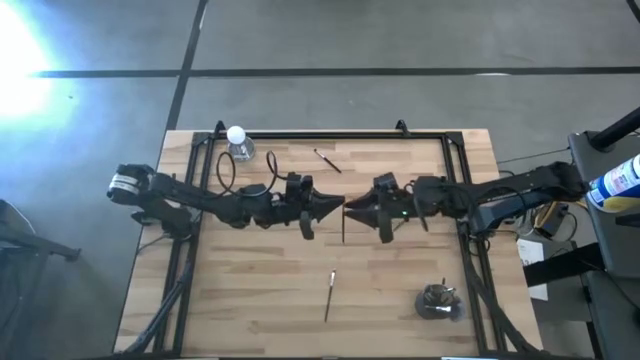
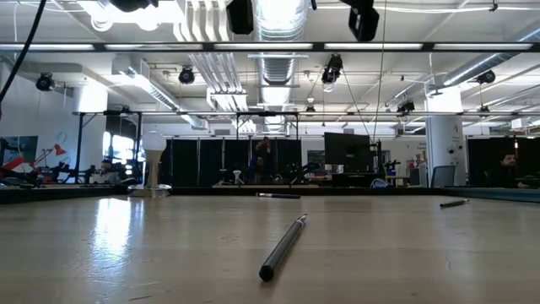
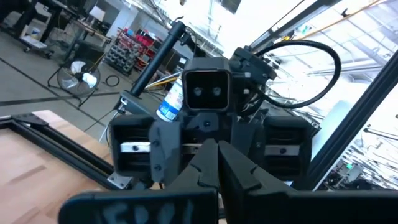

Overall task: Put items in baskets/containers
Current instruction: Put the eyeshadow brush into the brush holder

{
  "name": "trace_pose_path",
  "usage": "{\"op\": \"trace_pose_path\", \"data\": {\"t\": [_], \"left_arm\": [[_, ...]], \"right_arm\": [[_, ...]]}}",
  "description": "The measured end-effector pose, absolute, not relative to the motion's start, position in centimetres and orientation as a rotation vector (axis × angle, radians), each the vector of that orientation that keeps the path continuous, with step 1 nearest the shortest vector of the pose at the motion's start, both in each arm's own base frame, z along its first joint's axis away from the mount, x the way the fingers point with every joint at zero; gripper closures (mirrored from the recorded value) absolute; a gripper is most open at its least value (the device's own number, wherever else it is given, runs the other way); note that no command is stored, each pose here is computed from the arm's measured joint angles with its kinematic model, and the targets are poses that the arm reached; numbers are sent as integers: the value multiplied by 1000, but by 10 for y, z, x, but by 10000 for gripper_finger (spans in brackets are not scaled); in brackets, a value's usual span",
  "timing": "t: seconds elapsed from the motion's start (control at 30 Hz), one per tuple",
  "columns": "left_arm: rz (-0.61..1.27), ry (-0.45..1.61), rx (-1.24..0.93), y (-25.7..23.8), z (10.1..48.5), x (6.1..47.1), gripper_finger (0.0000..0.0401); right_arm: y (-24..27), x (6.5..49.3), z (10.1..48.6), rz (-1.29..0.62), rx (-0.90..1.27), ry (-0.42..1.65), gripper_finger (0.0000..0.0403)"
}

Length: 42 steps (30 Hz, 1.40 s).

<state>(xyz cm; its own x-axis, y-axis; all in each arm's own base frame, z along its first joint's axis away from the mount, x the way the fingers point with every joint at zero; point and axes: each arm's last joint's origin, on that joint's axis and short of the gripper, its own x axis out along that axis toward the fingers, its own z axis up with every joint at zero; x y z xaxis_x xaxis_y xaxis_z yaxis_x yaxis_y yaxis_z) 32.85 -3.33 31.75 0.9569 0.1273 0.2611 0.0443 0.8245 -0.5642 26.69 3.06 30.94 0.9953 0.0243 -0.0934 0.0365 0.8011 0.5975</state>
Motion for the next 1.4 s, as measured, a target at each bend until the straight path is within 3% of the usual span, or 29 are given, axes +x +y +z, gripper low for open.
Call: {"op": "trace_pose_path", "data": {"t": [0.27, 0.57, 0.97, 1.4], "left_arm": [[46, -294, -597, -33, 317, 328, 401], [58, -266, -664, -33, 315, 329, 398], [116, -142, -673, -31, 309, 325, 338], [143, -62, -682, -31, 300, 325, 332]], "right_arm": [[28, 287, 313, 0, 622, 111, 268], [29, 284, 318, -22, 577, 168, 384], [44, 209, 341, -167, 483, 260, 388], [106, 148, 321, -204, 537, 440, 389]]}}
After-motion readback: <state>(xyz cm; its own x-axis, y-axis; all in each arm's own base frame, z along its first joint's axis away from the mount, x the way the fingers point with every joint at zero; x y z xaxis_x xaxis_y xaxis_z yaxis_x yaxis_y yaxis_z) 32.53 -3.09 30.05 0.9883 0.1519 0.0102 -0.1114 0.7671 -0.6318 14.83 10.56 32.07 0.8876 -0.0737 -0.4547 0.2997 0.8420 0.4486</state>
